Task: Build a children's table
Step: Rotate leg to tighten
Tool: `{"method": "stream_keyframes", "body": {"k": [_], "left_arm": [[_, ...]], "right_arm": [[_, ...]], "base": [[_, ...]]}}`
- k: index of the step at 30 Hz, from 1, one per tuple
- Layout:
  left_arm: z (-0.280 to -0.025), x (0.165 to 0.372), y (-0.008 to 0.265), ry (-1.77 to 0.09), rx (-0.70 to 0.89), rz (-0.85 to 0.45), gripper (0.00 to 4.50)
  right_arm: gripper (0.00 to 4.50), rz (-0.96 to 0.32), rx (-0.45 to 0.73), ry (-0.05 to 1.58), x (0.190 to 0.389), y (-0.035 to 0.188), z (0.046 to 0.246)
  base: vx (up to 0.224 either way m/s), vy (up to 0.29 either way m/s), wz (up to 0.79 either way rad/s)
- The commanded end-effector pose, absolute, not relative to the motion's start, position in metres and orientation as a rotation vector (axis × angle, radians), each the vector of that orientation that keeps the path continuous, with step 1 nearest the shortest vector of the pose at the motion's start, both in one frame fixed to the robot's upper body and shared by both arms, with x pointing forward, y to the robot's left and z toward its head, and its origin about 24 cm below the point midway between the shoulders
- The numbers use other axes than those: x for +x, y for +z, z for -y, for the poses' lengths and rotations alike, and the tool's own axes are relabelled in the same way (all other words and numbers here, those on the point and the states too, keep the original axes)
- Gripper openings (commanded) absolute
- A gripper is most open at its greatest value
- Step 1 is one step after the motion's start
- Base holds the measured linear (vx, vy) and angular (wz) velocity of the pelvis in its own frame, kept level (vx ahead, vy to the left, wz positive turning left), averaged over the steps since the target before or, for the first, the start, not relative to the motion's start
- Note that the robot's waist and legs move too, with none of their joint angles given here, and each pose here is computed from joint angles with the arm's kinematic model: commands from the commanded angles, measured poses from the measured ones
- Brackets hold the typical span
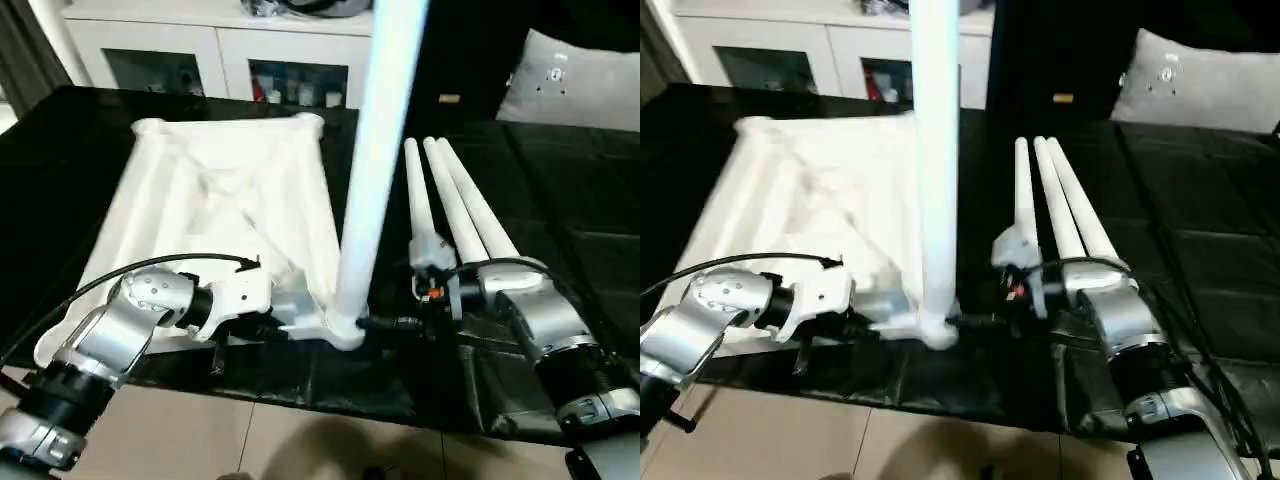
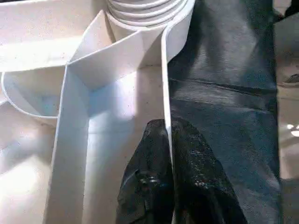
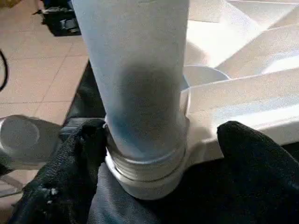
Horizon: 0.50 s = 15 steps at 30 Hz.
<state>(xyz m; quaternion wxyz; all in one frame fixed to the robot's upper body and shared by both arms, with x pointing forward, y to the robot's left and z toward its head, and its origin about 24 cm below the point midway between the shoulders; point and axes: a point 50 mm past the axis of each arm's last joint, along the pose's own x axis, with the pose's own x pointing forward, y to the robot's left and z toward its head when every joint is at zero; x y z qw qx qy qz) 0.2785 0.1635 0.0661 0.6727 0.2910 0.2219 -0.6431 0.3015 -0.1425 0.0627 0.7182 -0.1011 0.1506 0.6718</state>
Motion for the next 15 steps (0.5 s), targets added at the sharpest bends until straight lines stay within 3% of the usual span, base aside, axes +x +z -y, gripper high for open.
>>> {"method": "stream_keyframes", "body": {"k": [1, 15], "left_arm": [[-0.1589, 0.2721, 0.0583, -1.535, 0.682, -0.539, 0.0], [-0.1545, 0.2742, 0.0603, -1.576, 0.695, -0.523, 0.0]], "right_arm": [[3.73, -0.318, -0.236, 1.518, 0.3008, 0.0667, 0.1369], [2.7, -0.355, -0.23, 1.567, 0.2943, 0.058, 0.1311]], "base": [[0.0, 0.0, 0.0], [0.0, 0.0, 0.0]]}}
